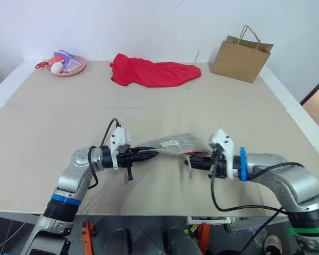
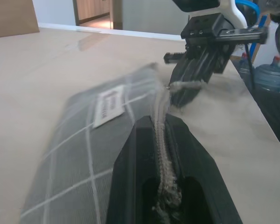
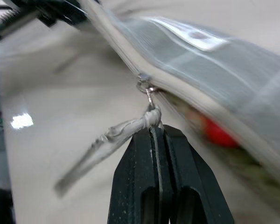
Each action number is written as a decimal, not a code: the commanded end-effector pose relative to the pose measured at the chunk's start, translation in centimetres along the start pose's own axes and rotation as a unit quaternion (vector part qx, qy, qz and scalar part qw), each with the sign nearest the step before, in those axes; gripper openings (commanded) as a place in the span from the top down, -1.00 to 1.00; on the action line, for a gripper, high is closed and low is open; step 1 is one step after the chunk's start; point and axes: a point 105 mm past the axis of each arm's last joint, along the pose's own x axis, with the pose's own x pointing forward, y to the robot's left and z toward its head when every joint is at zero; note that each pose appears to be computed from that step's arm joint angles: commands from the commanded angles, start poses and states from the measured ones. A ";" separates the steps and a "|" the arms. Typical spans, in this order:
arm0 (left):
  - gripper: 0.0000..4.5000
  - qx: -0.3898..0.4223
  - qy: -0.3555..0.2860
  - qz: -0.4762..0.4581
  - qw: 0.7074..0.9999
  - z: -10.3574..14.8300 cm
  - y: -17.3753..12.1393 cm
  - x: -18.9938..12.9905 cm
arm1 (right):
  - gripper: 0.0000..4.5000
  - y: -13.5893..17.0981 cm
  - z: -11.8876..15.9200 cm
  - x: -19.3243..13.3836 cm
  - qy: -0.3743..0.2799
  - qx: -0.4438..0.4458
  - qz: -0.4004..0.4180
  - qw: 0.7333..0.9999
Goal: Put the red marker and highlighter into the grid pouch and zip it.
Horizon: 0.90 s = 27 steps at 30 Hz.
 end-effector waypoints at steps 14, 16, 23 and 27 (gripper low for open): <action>1.00 0.027 -0.018 0.003 0.999 1.3 0.6 0.1 | 0.45 -2.5 0.0 -3.9 -0.006 -0.012 -0.054 0.998; 1.00 0.030 -0.020 0.002 0.999 1.3 0.7 0.2 | 0.18 -1.9 -0.3 -3.4 -0.001 -0.013 -0.042 0.999; 1.00 0.071 -0.018 -0.017 0.997 1.6 1.6 1.0 | -0.45 -3.0 -0.6 -6.9 -0.007 0.009 -0.069 0.998; 0.65 0.080 0.011 -0.062 0.995 0.4 1.1 1.0 | -0.49 -4.1 -1.0 -9.7 0.002 0.008 -0.121 0.993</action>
